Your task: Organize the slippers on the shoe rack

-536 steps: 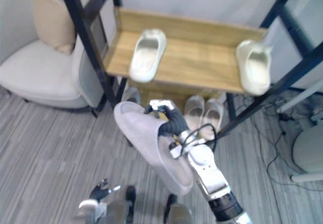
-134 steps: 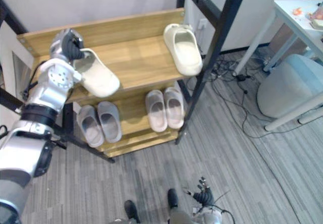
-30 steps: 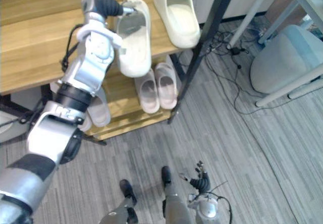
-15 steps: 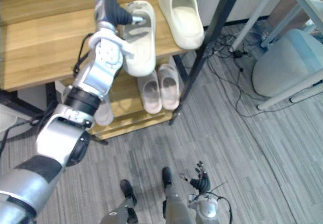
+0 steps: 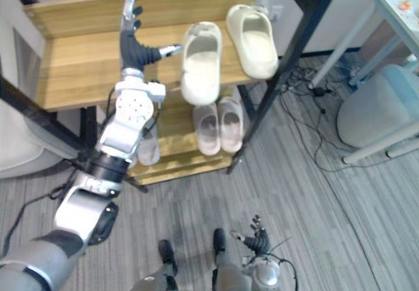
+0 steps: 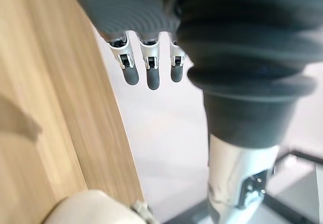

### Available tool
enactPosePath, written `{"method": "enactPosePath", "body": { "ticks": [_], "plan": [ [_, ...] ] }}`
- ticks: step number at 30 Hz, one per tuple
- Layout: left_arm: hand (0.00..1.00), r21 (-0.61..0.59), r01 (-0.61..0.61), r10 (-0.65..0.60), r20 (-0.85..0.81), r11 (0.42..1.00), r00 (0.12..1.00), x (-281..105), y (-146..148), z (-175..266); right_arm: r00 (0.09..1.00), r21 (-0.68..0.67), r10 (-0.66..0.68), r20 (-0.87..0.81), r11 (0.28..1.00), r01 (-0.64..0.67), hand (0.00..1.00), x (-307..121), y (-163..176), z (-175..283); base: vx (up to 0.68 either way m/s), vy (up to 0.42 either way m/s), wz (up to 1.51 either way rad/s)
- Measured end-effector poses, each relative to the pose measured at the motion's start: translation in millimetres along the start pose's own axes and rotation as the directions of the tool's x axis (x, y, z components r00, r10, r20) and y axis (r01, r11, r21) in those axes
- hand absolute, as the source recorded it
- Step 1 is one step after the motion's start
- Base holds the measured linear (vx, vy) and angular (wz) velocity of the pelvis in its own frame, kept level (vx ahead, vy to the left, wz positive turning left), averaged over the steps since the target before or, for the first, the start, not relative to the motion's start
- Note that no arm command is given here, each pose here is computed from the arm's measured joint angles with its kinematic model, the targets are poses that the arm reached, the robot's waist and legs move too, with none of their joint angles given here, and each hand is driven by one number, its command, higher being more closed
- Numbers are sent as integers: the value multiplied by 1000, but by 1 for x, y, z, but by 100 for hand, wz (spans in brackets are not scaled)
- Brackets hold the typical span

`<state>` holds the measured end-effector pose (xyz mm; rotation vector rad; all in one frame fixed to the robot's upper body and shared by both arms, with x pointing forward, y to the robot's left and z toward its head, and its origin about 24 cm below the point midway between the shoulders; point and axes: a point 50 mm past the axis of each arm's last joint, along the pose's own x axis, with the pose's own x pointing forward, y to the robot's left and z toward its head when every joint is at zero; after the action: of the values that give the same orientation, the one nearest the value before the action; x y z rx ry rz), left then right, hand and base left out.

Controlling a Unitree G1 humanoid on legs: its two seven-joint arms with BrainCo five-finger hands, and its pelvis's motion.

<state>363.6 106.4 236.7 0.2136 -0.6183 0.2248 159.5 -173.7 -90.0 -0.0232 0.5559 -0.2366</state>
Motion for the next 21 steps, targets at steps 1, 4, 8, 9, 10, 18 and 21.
{"method": "enactPosePath", "body": {
  "ticks": [1,4,8,9,10,18,21],
  "plan": [
    [0,-50,-1,-1,-48,999,999,-15,-1,-11,1000,8,2,-7,1000,-2,0,1,2,0,62,14,19],
    [0,-123,-7,-8,-114,992,993,-32,-4,-24,1000,17,6,-5,1000,-6,0,2,5,1,66,9,18],
    [0,-251,-20,-43,-243,968,969,-66,-11,-47,999,46,12,-36,999,-11,0,8,9,-1,72,11,22],
    [0,-281,-22,-58,-272,960,961,-75,-16,-51,999,48,14,-50,999,-11,0,9,10,-3,69,9,21],
    [0,-294,-18,-70,-285,956,956,-80,-17,-54,998,51,15,-58,999,-12,0,9,11,-3,64,7,12],
    [0,-372,16,-147,-328,928,933,-104,-35,-59,996,48,4,-85,999,0,0,11,11,-8,51,6,10],
    [0,-389,43,-182,-328,920,927,-109,-43,-57,995,46,-11,-98,999,15,0,11,11,-10,0,0,0]
  ]
}}
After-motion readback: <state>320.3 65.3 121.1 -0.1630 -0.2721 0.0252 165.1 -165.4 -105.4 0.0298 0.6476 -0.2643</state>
